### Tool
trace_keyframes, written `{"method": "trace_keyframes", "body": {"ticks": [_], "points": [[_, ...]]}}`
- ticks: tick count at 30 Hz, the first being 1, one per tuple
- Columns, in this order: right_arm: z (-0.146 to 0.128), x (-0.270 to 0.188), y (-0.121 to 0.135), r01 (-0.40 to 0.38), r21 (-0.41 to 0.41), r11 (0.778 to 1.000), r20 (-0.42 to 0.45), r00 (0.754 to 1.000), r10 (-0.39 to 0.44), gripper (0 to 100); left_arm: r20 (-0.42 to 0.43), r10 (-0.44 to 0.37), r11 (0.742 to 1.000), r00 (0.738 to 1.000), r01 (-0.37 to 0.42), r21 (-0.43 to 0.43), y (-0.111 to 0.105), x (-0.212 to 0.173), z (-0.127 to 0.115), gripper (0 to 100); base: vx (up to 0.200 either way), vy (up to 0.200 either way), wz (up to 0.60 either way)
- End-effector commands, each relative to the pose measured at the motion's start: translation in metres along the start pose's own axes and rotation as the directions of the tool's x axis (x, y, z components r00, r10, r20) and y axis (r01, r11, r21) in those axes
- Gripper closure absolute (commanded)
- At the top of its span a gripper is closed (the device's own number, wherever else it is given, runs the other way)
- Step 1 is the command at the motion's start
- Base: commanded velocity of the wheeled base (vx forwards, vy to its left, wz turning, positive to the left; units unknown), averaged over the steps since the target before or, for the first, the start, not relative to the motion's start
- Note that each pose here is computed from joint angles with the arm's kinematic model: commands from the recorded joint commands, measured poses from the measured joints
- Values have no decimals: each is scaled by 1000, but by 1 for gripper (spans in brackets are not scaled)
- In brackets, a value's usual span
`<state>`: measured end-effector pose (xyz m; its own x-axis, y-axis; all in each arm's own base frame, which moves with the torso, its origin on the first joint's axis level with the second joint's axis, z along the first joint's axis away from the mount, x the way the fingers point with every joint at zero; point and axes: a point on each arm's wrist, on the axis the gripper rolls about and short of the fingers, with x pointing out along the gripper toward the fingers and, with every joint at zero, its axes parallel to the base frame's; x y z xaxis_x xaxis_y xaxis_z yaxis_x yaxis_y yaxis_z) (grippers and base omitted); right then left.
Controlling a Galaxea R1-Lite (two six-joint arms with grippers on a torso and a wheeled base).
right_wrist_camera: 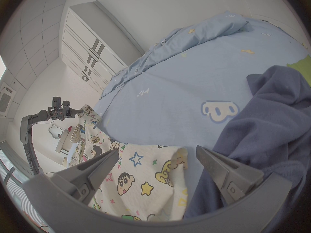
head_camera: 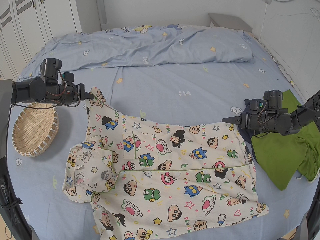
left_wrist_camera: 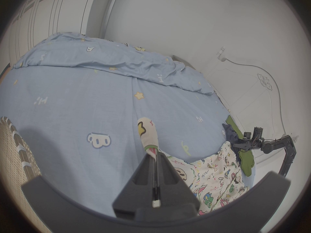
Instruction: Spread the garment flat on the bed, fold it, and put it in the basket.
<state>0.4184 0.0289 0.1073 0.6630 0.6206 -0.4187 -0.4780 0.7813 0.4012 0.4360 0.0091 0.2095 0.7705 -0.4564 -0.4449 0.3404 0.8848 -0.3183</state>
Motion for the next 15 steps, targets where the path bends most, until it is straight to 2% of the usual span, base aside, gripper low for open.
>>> {"method": "trace_keyframes", "body": {"ticks": [1,4,5,15], "points": [[-2,4,-3,0,5,1000,-7,1000,0,0,-2,0,1000,1000,0,-2,0,1,-1,100,0,0,0],[-3,5,-3,-1,5,1000,-9,1000,2,0,-2,0,1000,1000,0,-2,1,1,-1,100,0,0,0],[-3,6,-3,-1,5,1000,-9,1000,2,100,-1,0,1000,1000,0,-1,0,1,0,100,0,0,0],[-2,7,-4,-2,2,1000,-6,1000,2,100,3,1,1000,1000,-1,0,2,3,0,100,0,0,0]]}}
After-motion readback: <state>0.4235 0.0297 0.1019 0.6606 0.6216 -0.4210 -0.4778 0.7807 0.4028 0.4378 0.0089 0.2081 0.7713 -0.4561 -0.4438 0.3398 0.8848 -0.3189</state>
